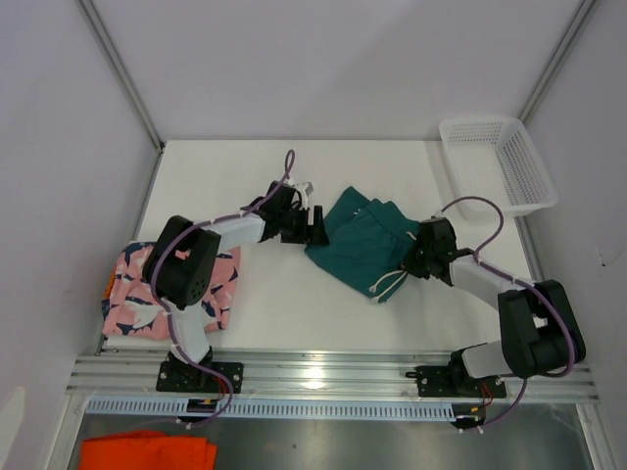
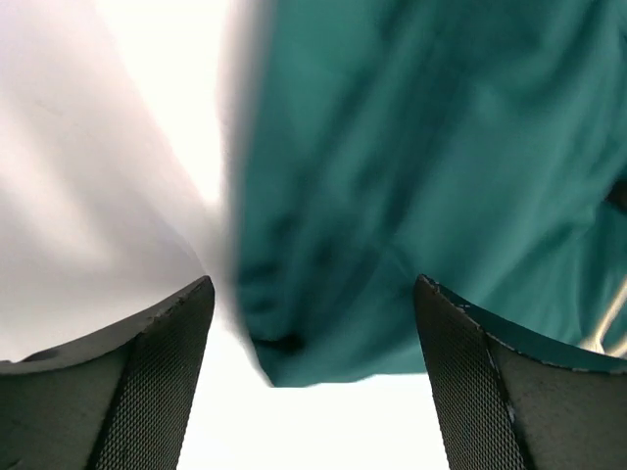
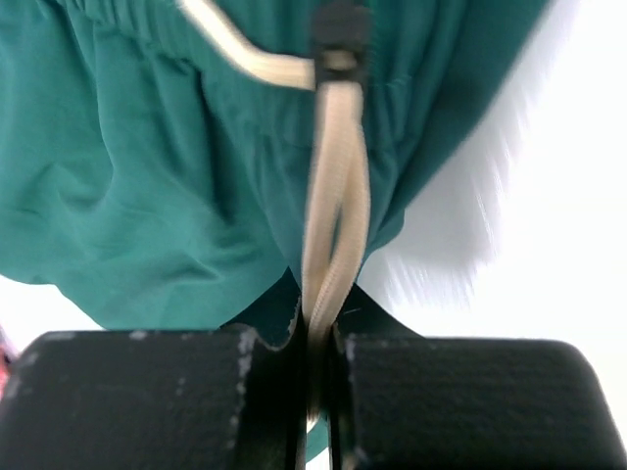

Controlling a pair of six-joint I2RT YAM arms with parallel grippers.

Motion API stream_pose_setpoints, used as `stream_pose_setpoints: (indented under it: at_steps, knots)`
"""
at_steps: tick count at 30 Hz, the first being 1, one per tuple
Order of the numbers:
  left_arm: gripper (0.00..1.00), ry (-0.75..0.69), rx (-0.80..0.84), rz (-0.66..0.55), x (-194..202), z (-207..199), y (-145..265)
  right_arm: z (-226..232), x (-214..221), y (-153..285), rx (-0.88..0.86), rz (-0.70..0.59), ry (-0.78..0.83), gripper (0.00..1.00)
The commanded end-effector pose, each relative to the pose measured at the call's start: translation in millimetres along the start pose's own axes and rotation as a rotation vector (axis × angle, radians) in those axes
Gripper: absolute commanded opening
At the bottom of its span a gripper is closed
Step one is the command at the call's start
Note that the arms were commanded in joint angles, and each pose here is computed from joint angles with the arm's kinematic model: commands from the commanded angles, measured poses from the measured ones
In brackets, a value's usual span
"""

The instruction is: Fold and stack the shorts

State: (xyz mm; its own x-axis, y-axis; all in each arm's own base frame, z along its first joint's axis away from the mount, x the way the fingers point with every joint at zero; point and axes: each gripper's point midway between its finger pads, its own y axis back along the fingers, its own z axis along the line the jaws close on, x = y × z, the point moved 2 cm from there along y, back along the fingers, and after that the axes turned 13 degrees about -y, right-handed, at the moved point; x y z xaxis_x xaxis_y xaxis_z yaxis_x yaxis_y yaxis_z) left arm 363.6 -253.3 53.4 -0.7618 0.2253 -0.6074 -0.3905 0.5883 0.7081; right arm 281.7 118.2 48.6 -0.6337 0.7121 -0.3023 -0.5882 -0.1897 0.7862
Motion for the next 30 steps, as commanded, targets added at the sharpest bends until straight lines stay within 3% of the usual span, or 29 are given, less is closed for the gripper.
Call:
stream_pose_setpoints:
  at_steps: [1, 3, 5, 7, 11, 15, 22, 30]
  knots:
    - [0.84, -0.010, 0.010, -0.077, -5, -36, 10, 20, -7, -4, -0.072, 0.083, 0.242, 0.03]
    - [0.86, 0.010, -0.023, -0.101, -4, -39, 14, 22, -1, -11, -0.090, 0.143, 0.281, 0.03]
    - [0.96, 0.027, -0.083, -0.113, -4, -30, 19, 26, -2, -13, -0.105, 0.158, 0.295, 0.05]
    - [0.99, 0.015, -0.101, -0.137, -14, -25, 26, 28, 2, -14, -0.127, 0.179, 0.317, 0.05]
    - [0.99, 0.034, -0.051, -0.187, -47, -20, 40, 27, 3, -15, -0.136, 0.186, 0.334, 0.07]
    - [0.99, 0.037, -0.103, -0.193, -60, -10, 48, 27, 5, -14, -0.145, 0.197, 0.358, 0.08]
    - [0.99, 0.042, -0.104, -0.139, -67, -2, 29, 27, 6, -13, -0.157, 0.215, 0.384, 0.08]
    - [0.99, 0.004, 0.028, -0.057, -53, -12, 3, 29, 10, -15, -0.173, 0.234, 0.380, 0.08]
